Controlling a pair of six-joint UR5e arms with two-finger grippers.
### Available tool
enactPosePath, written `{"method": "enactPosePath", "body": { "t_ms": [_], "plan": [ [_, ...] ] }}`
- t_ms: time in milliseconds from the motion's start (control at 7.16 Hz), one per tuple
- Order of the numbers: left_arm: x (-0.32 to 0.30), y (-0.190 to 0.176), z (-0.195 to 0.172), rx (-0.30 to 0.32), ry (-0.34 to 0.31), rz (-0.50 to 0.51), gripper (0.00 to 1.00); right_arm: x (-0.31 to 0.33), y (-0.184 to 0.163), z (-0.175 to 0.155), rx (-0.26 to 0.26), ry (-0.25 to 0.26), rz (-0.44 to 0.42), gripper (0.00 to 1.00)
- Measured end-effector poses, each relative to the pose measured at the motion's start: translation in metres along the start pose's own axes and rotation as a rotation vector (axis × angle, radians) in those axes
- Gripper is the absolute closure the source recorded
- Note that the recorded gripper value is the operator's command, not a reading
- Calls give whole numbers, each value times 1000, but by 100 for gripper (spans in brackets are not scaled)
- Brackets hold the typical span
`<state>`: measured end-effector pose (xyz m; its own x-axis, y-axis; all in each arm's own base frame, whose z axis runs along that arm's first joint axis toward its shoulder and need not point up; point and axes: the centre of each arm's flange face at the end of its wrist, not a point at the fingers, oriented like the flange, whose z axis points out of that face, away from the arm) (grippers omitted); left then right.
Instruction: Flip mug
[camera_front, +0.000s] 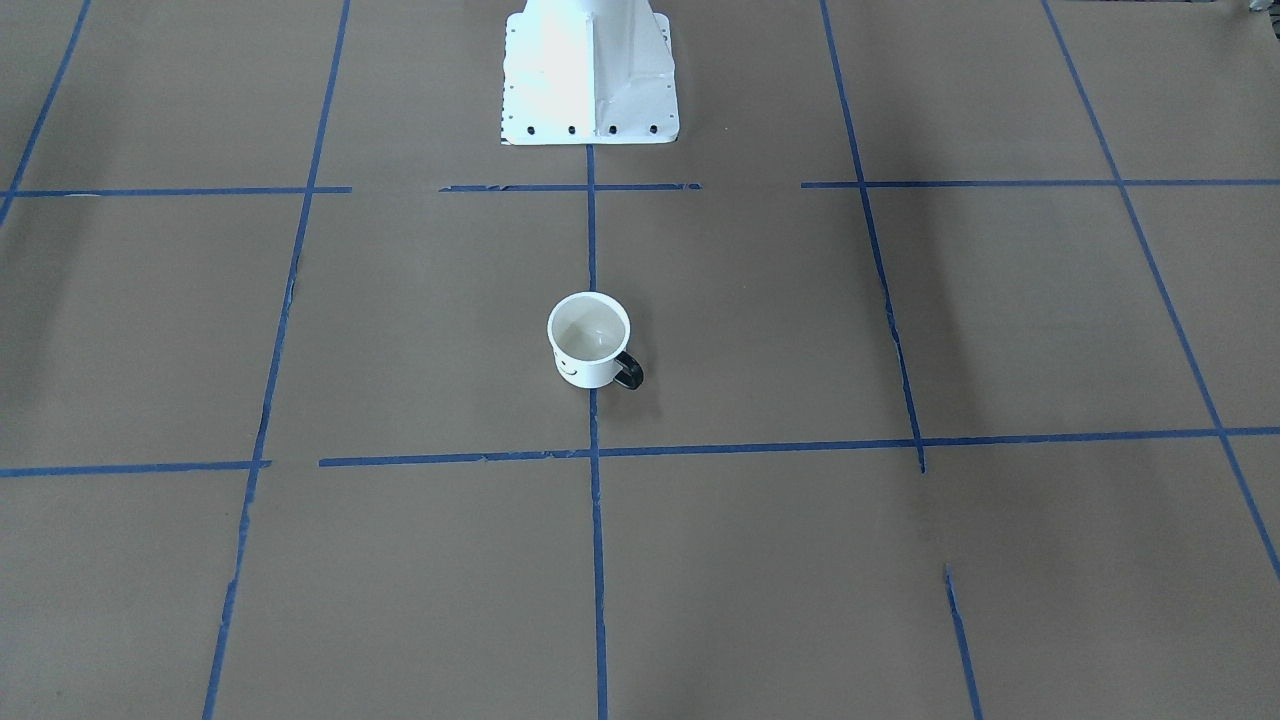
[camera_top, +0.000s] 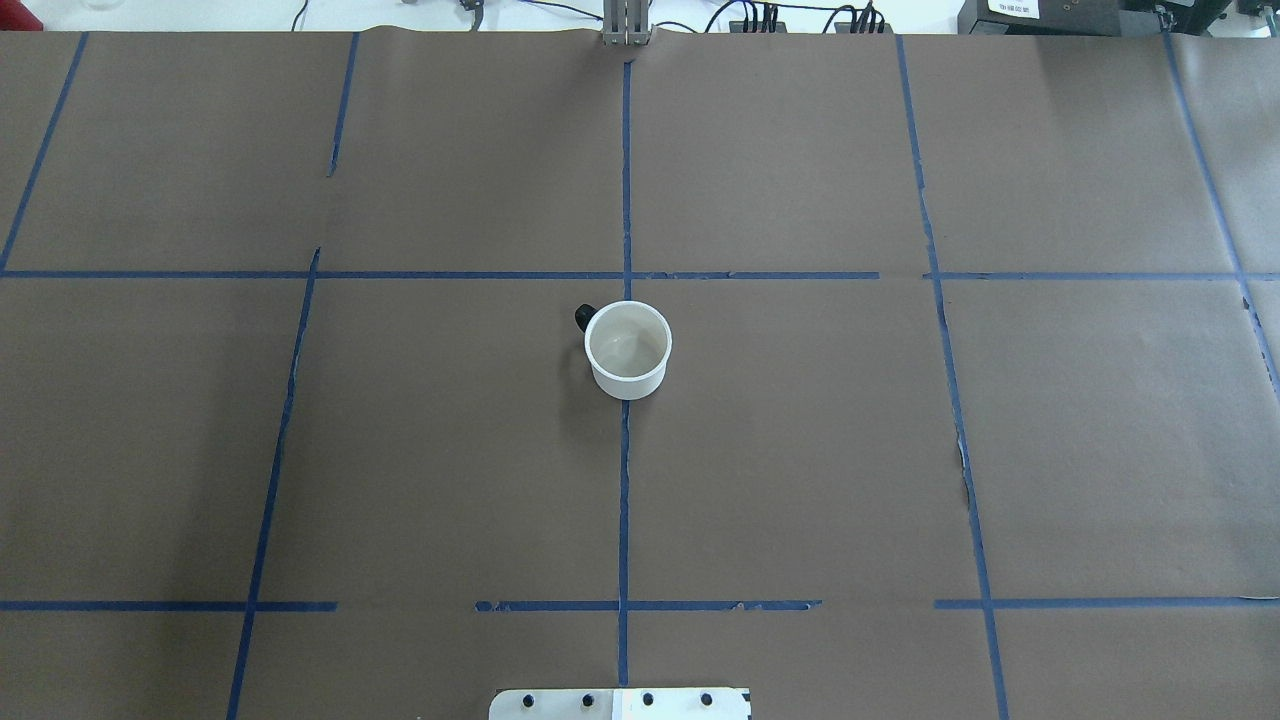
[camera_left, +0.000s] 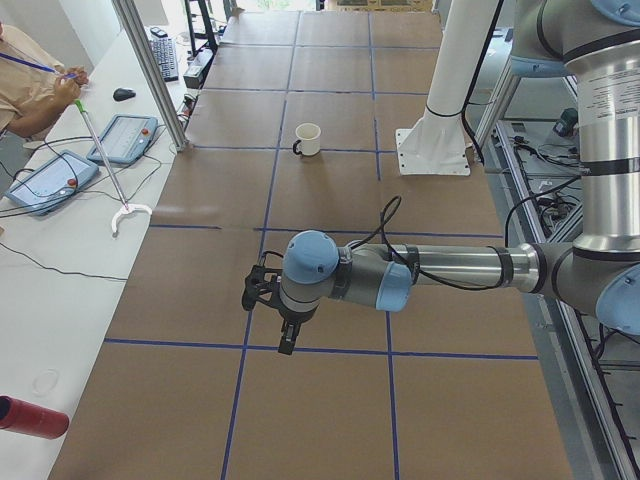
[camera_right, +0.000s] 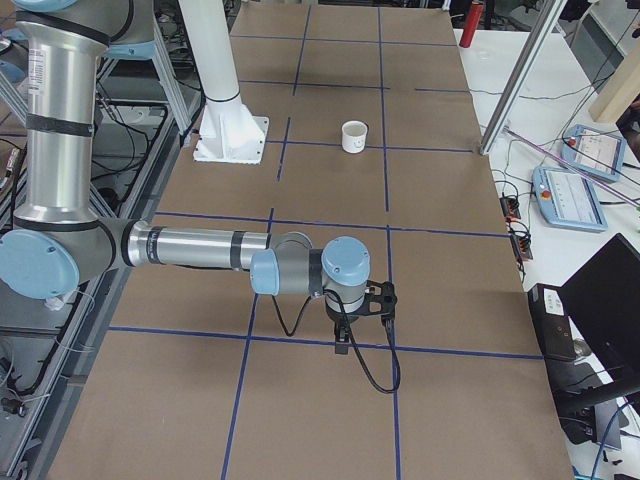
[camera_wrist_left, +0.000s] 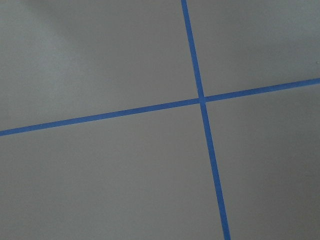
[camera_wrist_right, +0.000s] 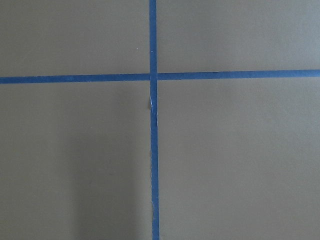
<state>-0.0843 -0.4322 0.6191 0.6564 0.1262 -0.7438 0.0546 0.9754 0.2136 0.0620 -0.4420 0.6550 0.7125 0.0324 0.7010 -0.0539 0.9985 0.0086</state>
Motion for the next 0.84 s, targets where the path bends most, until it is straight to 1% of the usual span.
{"method": "enactPosePath", "body": {
  "t_ms": [279, 419, 559, 699, 838],
  "plan": [
    [2, -1, 0, -34, 6, -68, 0, 0, 0, 0, 0, 0, 0, 0],
    [3, -4, 1, -62, 5, -95, 0, 0, 0, 0, 0, 0, 0, 0],
    [8, -20, 0, -91, -14, -113, 0, 0, 0, 0, 0, 0, 0, 0],
    [14, -46, -6, -117, -59, -120, 0, 0, 0, 0, 0, 0, 0, 0],
    [21, -69, -13, -138, -103, -93, 0, 0, 0, 0, 0, 0, 0, 0]
  ]
}}
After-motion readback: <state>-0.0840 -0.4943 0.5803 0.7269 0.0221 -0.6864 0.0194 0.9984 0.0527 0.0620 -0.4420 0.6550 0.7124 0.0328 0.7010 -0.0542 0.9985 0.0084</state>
